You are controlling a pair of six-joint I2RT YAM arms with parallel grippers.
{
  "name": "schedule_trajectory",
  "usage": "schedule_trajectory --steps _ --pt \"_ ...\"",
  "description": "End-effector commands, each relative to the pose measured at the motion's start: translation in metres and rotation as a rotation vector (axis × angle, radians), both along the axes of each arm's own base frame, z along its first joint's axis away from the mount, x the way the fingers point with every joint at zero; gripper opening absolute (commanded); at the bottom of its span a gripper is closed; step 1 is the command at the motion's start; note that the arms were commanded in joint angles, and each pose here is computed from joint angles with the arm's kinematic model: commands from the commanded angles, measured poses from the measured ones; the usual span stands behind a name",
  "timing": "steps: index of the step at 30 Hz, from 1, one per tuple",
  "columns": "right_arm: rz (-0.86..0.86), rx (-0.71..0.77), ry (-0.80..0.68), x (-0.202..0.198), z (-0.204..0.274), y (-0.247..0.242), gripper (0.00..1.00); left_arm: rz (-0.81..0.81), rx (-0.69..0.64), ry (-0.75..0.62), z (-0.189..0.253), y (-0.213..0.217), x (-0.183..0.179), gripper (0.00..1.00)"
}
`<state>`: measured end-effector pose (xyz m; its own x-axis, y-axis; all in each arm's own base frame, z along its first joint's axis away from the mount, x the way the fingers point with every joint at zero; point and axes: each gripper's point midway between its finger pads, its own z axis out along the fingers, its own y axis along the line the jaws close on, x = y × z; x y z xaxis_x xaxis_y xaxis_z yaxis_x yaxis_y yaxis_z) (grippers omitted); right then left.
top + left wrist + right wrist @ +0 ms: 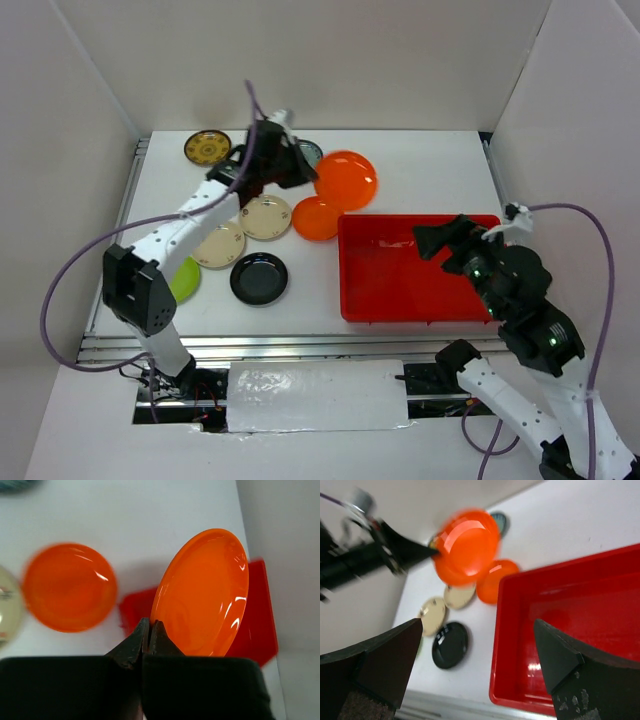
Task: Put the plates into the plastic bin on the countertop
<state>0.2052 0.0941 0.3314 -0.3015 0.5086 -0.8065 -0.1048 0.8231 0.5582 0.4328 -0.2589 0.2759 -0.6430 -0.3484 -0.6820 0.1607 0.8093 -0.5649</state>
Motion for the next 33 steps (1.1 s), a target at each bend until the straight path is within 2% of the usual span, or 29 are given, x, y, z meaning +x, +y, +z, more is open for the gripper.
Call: schedule_trajectory --steps 1,2,3,5,9,11,13,18,24,26,27,30,31,32,33 --pt "-0.174 0.134 -0.111 -0.008 0.042 -0.035 1.00 -0.200 -0.062 0.021 -0.008 -0.075 -0.033 0.00" --pt "-0.198 0.166 -0.126 -0.015 0.047 -0.042 1.00 -0.259 -0.046 0.043 -0.022 -0.105 -0.044 0.00" --pt "-0.210 0.175 -0.134 -0.018 0.049 -0.046 1.00 -0.282 -0.031 0.052 -0.028 -0.118 -0.048 0.00" --pt "-0.216 0.181 -0.147 -0.021 0.053 -0.049 1.00 -0.306 0.050 0.134 -0.072 -0.139 -0.054 0.00" --pt "-0.186 0.164 -0.124 -0.023 0.049 -0.044 1.00 -0.364 0.051 0.173 -0.100 -0.175 -0.061 0.00" --pt "-0.167 0.155 -0.112 -0.023 0.046 -0.040 1.00 -0.347 0.062 0.215 -0.123 -0.179 -0.055 0.00" --pt "-0.154 0.154 -0.107 -0.022 0.044 -0.037 1.00 -0.329 0.072 0.220 -0.125 -0.183 -0.045 0.00" --pt "-0.128 0.151 -0.111 -0.023 0.042 -0.033 1.00 -0.285 0.146 0.274 -0.157 -0.180 -0.044 0.00" --pt "-0.098 0.149 -0.115 -0.022 0.041 -0.027 1.00 -0.178 0.279 0.271 -0.164 -0.158 -0.040 0.00" --pt "-0.089 0.150 -0.114 -0.021 0.041 -0.025 1.00 -0.197 0.274 0.265 -0.159 -0.161 -0.043 0.12" --pt "-0.083 0.147 -0.113 -0.021 0.041 -0.024 1.00 -0.203 0.273 0.260 -0.156 -0.162 -0.044 0.34" --pt "-0.059 0.138 -0.109 -0.020 0.041 -0.019 1.00 -0.234 0.270 0.219 -0.140 -0.170 -0.054 0.59" --pt "-0.048 0.137 -0.108 -0.020 0.042 -0.017 1.00 -0.253 0.259 0.196 -0.128 -0.174 -0.059 0.62" --pt "-0.045 0.136 -0.105 -0.019 0.041 -0.016 1.00 -0.266 0.248 0.187 -0.121 -0.177 -0.063 0.76" --pt "-0.038 0.137 -0.109 -0.019 0.043 -0.015 1.00 -0.274 0.226 0.159 -0.104 -0.178 -0.066 0.86"
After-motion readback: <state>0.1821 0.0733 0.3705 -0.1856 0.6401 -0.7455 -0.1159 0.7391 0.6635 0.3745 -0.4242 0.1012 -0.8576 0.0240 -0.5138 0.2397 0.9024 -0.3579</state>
